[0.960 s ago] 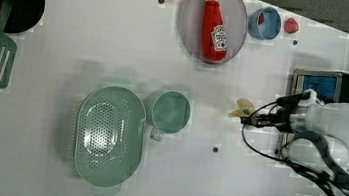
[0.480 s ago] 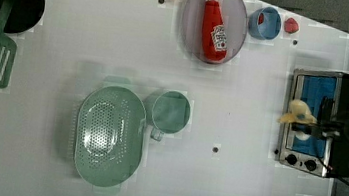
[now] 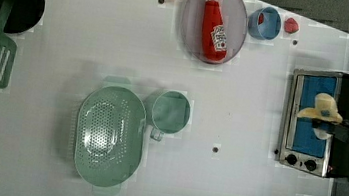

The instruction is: Pick Banana and place it in mug.

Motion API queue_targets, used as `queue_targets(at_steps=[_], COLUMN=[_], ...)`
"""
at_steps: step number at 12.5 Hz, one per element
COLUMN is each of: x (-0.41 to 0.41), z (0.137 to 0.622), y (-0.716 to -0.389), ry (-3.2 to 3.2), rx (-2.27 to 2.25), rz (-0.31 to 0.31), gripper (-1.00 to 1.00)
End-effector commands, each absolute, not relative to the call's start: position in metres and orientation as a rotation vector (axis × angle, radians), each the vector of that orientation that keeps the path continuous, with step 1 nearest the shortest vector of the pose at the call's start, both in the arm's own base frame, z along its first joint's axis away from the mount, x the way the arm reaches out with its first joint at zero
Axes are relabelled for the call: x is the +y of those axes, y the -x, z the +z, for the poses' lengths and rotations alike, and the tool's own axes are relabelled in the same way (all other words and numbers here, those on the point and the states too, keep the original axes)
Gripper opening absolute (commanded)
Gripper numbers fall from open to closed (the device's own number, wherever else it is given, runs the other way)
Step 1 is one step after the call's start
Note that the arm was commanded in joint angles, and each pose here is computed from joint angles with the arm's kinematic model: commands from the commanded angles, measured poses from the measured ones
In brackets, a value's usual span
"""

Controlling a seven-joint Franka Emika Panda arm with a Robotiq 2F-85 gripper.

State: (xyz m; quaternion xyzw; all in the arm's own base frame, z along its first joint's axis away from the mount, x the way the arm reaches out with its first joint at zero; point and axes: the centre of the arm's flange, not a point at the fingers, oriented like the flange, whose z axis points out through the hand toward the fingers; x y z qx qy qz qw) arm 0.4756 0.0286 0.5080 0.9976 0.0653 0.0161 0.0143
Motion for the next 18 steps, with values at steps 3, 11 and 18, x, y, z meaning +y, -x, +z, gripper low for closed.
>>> queue_targets(at_steps=[3,11,18], x=[0.147,0.217,0.224], z=[0.45,0.348,0.267], y=[-0.455,-0.456,-0.451], ry=[-3.105,-3.145,-3.198], rx=[-0.013,-0.008,-0.071], rz=[-0.147,-0.109,-0.128], gripper=[-0.37,-0.37,-0.29])
